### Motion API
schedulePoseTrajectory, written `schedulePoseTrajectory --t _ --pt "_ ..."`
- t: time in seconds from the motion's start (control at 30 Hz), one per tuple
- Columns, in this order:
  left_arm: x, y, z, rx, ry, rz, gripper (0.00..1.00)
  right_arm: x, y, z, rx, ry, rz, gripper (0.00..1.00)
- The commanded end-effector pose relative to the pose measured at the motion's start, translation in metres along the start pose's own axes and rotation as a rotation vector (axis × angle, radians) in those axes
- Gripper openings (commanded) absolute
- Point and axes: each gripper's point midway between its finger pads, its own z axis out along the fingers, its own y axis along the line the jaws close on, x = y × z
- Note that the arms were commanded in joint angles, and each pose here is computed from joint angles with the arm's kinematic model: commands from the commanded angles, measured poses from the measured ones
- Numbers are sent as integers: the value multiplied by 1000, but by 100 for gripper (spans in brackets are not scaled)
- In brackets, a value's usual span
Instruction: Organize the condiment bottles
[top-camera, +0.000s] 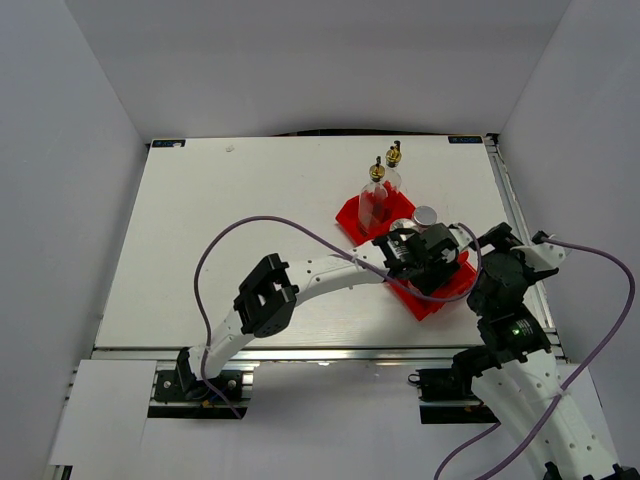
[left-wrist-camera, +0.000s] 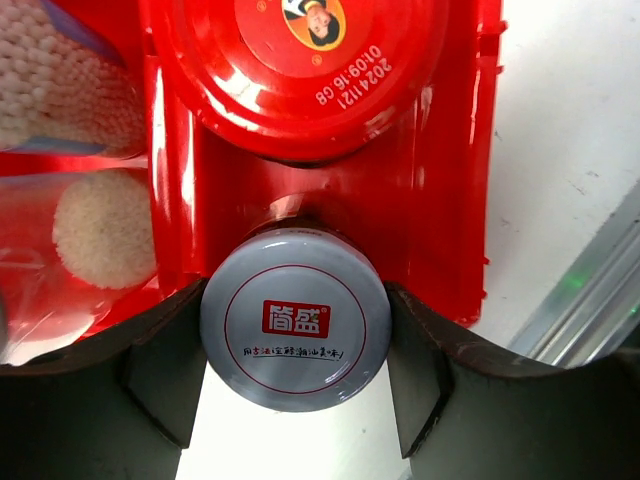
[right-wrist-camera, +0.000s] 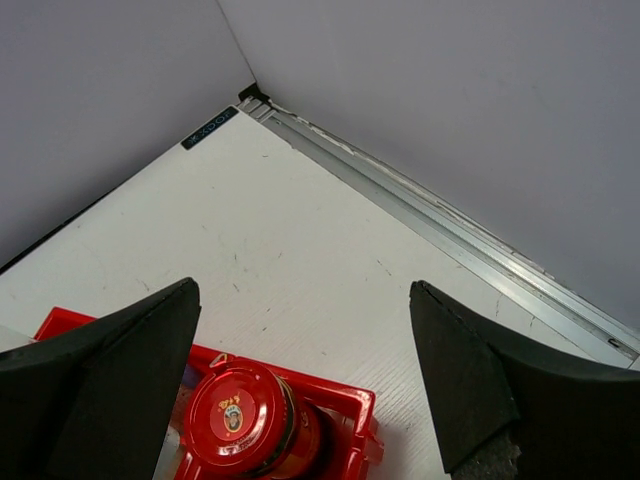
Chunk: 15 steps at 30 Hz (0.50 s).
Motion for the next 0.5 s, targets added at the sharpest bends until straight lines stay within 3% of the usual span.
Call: schedulePoseTrajectory --t 0.0,0.1,0.13,0.2,0.23,0.47 --pt "-55 2 -22 20 -168 -24 38 -16 3 1 10 -35 42 89" --pt "-54 6 -16 19 -166 -44 45 -15 3 1 12 -35 41 89" --pt "-52 8 -15 16 -159 -50 67 -15 3 1 10 -35 42 89" --pt "-51 10 -14 13 -152 -54 75 -16 3 1 10 -39 47 89" --pt "-50 11 -15 10 -148 -54 98 -15 3 1 7 -39 47 89" --pt "-64 19 -40 -19 -183 -24 98 -11 9 3 -15 -21 10 89"
